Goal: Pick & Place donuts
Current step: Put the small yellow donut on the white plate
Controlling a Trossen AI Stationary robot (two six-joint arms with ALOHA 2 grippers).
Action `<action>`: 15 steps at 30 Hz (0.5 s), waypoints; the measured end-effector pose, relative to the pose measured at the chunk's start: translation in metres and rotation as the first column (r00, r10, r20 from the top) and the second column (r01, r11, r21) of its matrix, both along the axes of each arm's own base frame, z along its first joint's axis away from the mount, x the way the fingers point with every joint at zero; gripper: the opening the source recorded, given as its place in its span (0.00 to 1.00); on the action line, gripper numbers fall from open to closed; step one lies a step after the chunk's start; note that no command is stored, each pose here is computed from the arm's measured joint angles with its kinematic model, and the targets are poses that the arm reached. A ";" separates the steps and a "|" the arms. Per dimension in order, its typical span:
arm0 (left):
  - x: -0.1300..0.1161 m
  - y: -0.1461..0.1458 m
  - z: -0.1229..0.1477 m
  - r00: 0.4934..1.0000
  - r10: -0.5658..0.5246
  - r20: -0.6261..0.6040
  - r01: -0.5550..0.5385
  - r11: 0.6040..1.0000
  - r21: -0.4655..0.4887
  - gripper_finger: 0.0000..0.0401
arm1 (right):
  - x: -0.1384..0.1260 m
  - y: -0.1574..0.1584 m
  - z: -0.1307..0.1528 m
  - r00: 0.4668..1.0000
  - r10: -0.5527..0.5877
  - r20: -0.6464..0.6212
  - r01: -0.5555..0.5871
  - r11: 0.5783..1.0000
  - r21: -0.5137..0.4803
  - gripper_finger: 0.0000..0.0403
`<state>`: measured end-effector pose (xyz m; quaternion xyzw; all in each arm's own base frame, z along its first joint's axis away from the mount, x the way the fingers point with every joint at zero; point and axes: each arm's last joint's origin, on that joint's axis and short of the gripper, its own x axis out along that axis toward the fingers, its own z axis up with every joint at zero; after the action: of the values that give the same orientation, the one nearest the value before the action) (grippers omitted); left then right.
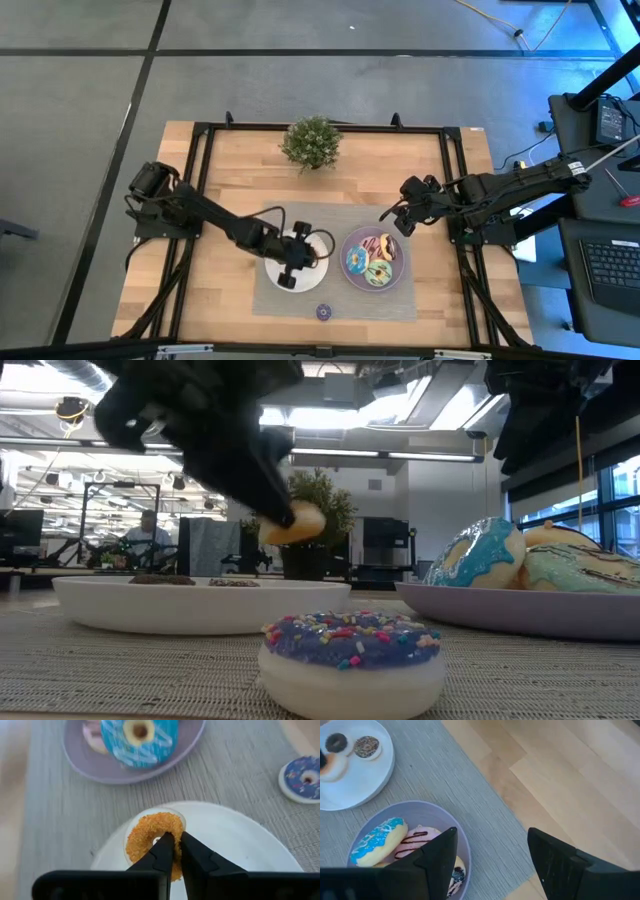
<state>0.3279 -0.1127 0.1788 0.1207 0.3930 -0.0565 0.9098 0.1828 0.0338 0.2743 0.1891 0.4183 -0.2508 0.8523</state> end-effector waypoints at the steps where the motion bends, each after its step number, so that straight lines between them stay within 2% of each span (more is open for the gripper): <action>1: 0.000 -0.001 -0.004 1.000 0.011 -0.012 -0.011 1.000 -0.008 0.06 | 0.000 0.000 0.000 1.000 0.003 0.004 -0.003 1.000 0.005 0.60; 5: 0.003 -0.002 -0.016 0.998 0.042 -0.049 -0.044 0.998 -0.037 0.05 | 0.002 0.001 0.001 1.000 0.015 0.016 -0.015 0.999 0.029 0.60; 15: 0.006 -0.002 -0.034 0.994 0.047 -0.096 -0.048 0.999 -0.017 0.09 | 0.003 0.002 0.002 0.999 0.017 0.035 -0.019 0.999 0.038 0.60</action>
<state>0.3342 -0.1143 0.1451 0.0996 0.4382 -0.0444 0.8923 0.1861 0.0358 0.2760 0.2058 0.4097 -0.2318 0.8579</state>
